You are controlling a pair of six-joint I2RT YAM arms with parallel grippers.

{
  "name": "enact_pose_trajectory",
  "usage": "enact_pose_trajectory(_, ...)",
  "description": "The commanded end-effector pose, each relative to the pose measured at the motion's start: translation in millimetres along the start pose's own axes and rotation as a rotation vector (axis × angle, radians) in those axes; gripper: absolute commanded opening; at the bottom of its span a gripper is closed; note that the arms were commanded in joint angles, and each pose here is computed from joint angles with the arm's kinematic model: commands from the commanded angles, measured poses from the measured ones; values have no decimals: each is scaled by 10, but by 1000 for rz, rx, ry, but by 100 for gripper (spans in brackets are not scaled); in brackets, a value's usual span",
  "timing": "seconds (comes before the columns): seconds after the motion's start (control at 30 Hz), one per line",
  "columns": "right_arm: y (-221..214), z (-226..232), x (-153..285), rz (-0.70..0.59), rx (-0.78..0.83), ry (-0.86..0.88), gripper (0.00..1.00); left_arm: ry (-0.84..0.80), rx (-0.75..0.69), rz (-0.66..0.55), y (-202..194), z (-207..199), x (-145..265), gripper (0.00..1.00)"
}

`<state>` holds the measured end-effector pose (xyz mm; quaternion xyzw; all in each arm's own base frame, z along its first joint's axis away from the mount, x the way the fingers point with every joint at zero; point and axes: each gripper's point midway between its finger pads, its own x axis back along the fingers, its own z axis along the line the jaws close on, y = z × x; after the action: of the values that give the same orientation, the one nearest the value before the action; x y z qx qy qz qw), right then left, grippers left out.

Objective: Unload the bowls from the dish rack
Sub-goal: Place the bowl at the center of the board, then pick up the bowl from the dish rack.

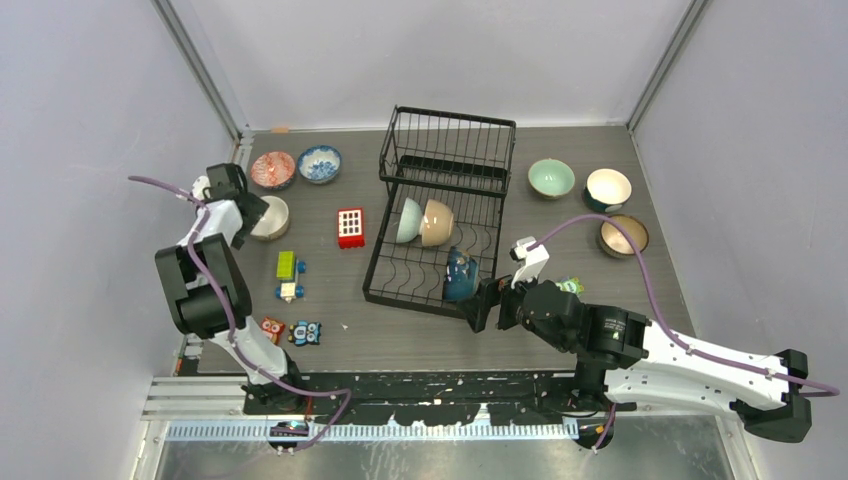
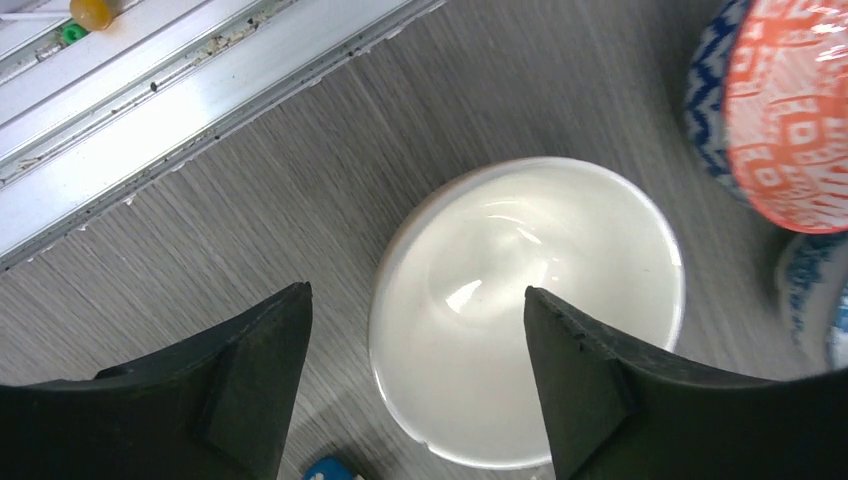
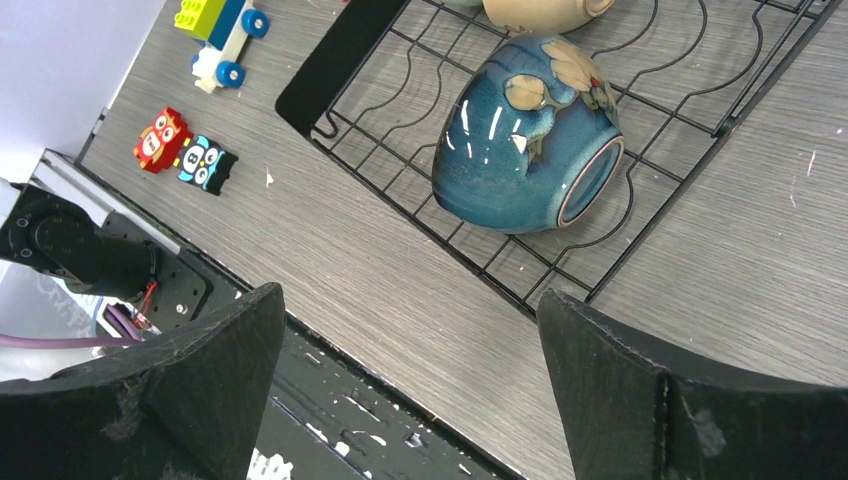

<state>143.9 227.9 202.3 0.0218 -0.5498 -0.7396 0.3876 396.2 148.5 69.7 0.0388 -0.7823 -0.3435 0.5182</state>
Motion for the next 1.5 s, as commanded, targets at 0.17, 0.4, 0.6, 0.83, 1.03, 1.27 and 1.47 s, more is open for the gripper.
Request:
enact_pose_trajectory(0.17, 284, -3, 74, -81, -47, -38, 100, -194, 41, -163, 466, -351, 906, 100)
enact_pose_trajectory(0.4, 347, -81, 55, -97, 7, -94, 100, -401, -184, -284, 41, -734, 1826, 100)
enact_pose_trajectory(0.6, 546, -212, 17, -172, 63, -204, 100, -545, -430, -350, -519, -800, 2431, 100)
enact_pose_trajectory(0.83, 668, -314, -101, -199, 139, -342, 100, -602, -697, -371, -1096, -753, 2835, 100)
enact_pose_trajectory(1.03, 641, -438, -249, -153, 61, -432, 100, -688, -742, -305, -1426, -694, 2966, 100)
enact_pose_trajectory(1.27, 591, -501, -271, -144, -32, -409, 100, -892, -602, -165, -1847, -576, 2938, 100)
enact_pose_trajectory(1.47, 506, -633, -267, -146, -95, -430, 100, -940, -618, -31, -2121, -433, 2931, 100)
